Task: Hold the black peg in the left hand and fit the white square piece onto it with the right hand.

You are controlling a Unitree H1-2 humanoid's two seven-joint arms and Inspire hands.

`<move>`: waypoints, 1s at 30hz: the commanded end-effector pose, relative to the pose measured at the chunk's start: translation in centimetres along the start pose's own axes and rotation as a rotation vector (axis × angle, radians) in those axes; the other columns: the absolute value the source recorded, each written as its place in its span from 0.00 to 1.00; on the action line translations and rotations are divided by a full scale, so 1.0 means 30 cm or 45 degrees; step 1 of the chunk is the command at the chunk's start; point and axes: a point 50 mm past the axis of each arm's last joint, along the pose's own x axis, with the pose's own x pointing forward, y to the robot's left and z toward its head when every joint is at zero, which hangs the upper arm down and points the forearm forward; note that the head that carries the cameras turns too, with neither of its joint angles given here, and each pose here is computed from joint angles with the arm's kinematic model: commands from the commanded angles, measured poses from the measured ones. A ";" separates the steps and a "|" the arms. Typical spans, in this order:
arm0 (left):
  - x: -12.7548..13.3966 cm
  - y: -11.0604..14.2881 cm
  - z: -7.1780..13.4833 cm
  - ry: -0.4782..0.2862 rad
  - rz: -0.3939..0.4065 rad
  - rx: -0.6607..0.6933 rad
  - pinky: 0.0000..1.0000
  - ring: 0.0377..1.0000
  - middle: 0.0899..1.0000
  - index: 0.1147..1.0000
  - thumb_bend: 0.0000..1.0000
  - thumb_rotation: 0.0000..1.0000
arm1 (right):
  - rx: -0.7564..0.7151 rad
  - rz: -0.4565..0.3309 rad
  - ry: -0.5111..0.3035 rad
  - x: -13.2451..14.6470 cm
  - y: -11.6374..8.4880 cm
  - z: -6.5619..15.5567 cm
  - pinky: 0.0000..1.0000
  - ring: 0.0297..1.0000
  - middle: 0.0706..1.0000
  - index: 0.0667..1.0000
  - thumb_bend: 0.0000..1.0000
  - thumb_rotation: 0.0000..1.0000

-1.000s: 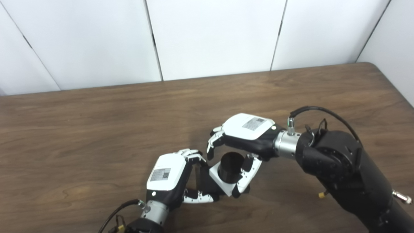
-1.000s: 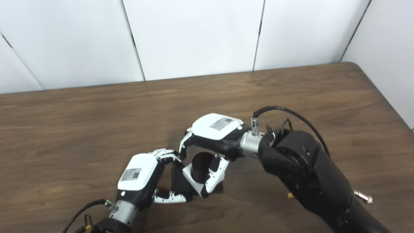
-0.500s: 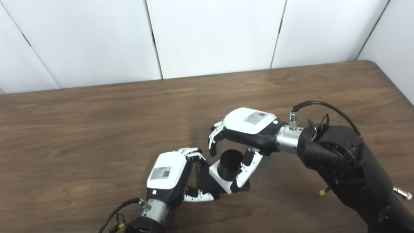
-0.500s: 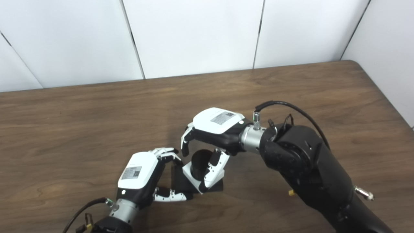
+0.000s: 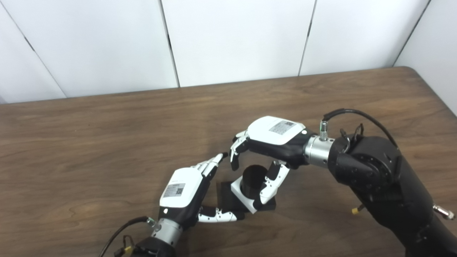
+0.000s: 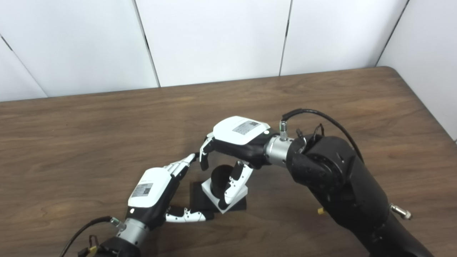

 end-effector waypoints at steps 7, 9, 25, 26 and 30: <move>-0.003 -0.009 -0.027 0.008 -0.119 -0.064 0.85 0.89 0.91 0.97 1.00 0.50 | -0.016 -0.108 -0.001 0.000 -0.061 -0.004 0.89 0.89 0.78 0.61 0.99 0.44; -0.004 0.015 -0.025 -0.002 -0.130 -0.074 0.84 0.89 0.91 0.96 1.00 0.49 | -0.014 -0.111 0.004 0.000 -0.067 -0.007 0.89 0.89 0.78 0.62 0.99 0.44; -0.090 0.208 -0.101 0.036 0.170 -0.465 0.76 0.93 0.97 0.98 1.00 0.46 | 0.354 -0.246 -0.021 -0.062 -0.054 -0.077 0.78 0.89 0.89 0.94 1.00 0.61; -0.094 0.211 -0.105 0.040 0.197 -0.533 0.82 0.95 0.97 0.98 1.00 0.46 | 0.385 -0.255 -0.025 -0.065 -0.049 -0.081 0.79 0.90 0.91 0.96 1.00 0.63; -0.116 0.215 -0.140 0.051 0.361 -0.876 0.91 0.97 0.98 1.00 1.00 0.60 | 0.609 -0.318 -0.010 -0.092 -0.011 -0.122 0.83 0.94 0.96 1.00 1.00 0.80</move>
